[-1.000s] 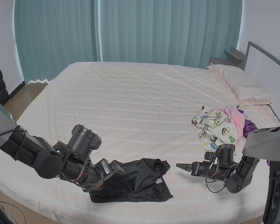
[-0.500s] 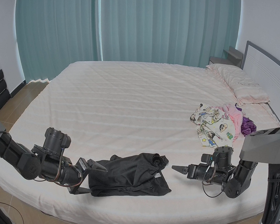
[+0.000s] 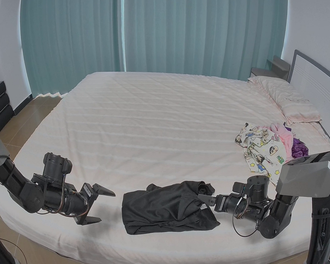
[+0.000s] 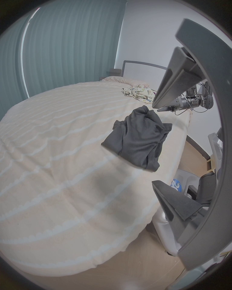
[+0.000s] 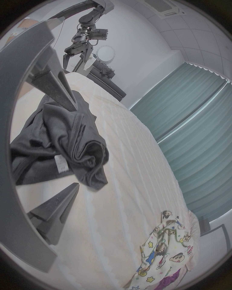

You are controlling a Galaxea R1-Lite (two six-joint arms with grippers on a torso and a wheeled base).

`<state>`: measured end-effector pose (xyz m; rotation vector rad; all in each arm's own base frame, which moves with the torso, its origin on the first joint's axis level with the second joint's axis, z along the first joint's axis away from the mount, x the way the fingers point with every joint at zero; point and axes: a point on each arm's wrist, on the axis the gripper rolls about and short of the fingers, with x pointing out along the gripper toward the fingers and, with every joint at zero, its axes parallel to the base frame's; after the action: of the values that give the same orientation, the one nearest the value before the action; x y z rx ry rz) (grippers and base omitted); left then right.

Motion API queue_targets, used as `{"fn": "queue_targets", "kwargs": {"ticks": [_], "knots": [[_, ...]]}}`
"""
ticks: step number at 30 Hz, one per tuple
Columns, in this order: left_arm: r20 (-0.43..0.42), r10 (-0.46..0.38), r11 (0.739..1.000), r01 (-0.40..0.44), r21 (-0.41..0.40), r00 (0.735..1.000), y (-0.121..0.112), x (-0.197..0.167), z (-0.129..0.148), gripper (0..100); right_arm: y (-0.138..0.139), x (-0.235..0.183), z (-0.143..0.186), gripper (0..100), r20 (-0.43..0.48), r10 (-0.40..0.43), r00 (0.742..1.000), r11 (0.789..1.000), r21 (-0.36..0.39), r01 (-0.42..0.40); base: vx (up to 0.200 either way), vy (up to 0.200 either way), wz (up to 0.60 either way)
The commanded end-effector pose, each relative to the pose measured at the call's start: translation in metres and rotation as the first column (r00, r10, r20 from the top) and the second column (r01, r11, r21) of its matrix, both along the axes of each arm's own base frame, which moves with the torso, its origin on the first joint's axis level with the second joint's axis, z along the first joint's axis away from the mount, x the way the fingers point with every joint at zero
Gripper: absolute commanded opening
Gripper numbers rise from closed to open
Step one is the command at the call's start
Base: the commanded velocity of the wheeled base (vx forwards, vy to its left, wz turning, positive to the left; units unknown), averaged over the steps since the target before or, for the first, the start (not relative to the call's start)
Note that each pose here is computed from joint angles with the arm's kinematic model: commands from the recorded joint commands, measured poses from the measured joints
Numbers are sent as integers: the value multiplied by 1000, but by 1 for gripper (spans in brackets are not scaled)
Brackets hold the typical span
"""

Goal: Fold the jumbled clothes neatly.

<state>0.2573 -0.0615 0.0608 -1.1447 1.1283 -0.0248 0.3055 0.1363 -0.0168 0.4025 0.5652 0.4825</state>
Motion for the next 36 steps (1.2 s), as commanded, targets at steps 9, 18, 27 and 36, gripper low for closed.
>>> {"fn": "queue_targets", "kwargs": {"ticks": [9, 18, 27, 36], "knots": [[15, 5, 1000, -5, 5, 1000, 2, -10, -12, 100, 49, 7, -4, 100, 124, 104, 987, 985, -147, -85, 0, 0, 0], [31, 6, 1000, -6, 1, 1000, 2, -10, -13, 100, 49, 10, -20, 0, 141, 89, 986, 962, -268, -48, 0, 0, 0], [25, 6, 1000, -6, 4, 1000, 3, -13, -14, 100, 30, -10, -4, 0, 90, 122, 988, 927, -365, -81, 0, 0, 0], [25, 6, 1000, -6, 4, 1000, 3, -13, -14, 100, 12, -25, 7, 0, -24, 120, 993, 897, -425, -118, 0, 0, 0]]}}
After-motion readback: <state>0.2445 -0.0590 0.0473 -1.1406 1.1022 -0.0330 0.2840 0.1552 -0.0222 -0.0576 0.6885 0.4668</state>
